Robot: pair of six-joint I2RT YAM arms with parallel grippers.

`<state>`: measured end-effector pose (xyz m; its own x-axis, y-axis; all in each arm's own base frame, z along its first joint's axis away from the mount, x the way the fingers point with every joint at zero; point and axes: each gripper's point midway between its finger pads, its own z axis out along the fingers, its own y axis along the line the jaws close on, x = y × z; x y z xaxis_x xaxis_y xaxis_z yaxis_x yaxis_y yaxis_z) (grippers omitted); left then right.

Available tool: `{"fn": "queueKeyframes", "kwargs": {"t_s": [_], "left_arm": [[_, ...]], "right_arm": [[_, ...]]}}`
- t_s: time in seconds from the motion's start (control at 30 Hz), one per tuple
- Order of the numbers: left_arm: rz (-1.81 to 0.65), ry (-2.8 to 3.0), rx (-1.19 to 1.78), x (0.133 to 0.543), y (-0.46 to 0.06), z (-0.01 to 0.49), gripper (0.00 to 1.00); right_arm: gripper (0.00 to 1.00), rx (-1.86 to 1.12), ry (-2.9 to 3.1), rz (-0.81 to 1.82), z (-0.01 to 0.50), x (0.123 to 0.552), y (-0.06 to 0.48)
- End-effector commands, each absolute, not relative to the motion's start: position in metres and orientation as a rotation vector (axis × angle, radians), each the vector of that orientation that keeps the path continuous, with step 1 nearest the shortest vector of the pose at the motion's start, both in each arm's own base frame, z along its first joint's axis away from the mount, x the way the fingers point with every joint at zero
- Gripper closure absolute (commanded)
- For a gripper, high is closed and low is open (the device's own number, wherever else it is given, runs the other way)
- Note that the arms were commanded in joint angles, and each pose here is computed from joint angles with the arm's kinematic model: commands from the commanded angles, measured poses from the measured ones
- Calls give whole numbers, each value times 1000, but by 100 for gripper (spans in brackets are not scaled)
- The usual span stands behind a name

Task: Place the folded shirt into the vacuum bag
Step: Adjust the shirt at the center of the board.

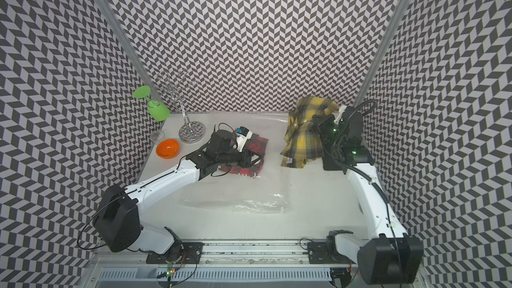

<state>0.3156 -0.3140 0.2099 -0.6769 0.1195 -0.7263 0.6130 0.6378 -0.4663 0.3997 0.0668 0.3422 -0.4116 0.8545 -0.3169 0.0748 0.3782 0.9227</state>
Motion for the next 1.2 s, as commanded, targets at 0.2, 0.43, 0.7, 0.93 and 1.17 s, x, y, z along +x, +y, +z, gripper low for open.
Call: {"fn": "queueKeyframes", "kwargs": {"t_s": [0.2,0.43,0.7,0.93,1.17], "left_arm": [[-958,2170,526,319,-307,216,48],[-953,2171,522,319,-307,216,48],[-986,2186,515,320,-312,210,48],[-932,2207,361,333,-272,205,49],[-967,2278,222,332,-234,175,49]], "right_arm": [[100,1237,1630,1014,215,385,25],[71,1301,1837,626,131,322,-4],[41,1008,2084,293,150,301,-18],[37,378,2388,99,159,317,77],[26,-121,2639,-9,92,328,160]]}}
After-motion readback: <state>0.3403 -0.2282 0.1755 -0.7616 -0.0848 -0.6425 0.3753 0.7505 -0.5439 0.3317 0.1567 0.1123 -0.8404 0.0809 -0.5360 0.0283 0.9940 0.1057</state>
